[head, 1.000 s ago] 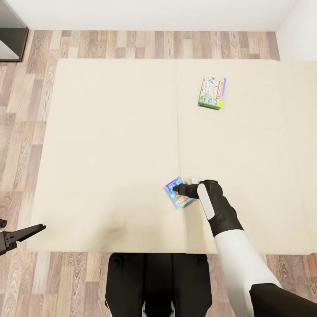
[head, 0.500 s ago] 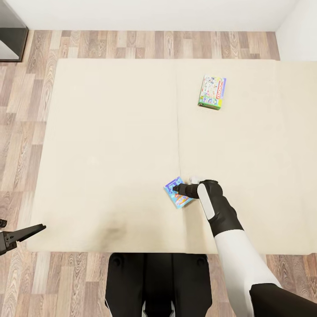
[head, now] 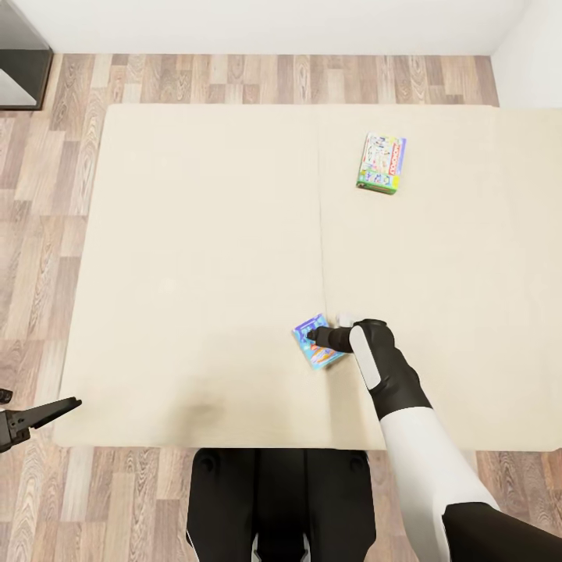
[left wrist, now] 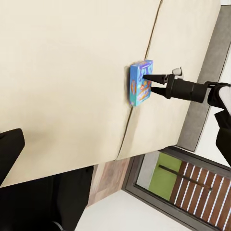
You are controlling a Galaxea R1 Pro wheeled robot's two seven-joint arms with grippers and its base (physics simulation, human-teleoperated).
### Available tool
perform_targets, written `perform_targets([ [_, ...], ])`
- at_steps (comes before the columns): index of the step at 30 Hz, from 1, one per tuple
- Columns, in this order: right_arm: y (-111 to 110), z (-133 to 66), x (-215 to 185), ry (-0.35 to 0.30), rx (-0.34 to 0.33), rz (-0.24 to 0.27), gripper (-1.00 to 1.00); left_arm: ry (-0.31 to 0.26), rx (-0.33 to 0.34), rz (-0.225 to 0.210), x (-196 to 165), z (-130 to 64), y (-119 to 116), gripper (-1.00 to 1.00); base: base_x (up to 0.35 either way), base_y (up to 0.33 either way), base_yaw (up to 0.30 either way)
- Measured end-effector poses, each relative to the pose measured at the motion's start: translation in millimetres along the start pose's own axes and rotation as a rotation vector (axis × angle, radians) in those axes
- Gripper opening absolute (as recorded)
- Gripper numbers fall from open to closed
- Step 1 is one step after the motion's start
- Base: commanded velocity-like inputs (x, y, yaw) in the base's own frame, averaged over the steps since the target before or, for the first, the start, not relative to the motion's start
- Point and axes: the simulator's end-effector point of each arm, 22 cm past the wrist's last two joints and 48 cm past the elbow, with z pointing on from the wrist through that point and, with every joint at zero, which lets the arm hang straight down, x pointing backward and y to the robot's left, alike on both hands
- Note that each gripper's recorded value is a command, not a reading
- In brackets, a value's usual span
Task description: Put all the toys in the child's room - the three board games (two on the bed and one on the table), the two jigsaw puzzles on the table, and the tennis ball on the table - inside the toy box on the table in the child's room.
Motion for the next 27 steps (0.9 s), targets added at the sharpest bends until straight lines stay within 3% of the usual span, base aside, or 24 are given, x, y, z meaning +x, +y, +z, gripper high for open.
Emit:
perform_targets([
  [27,-2.9,-0.1,-1.6,-0.007,0.013,-0.008,1.0,0.0,0.0,0.0,0.0,-0.1,0.0,1.0,0.0,0.068,0.0],
])
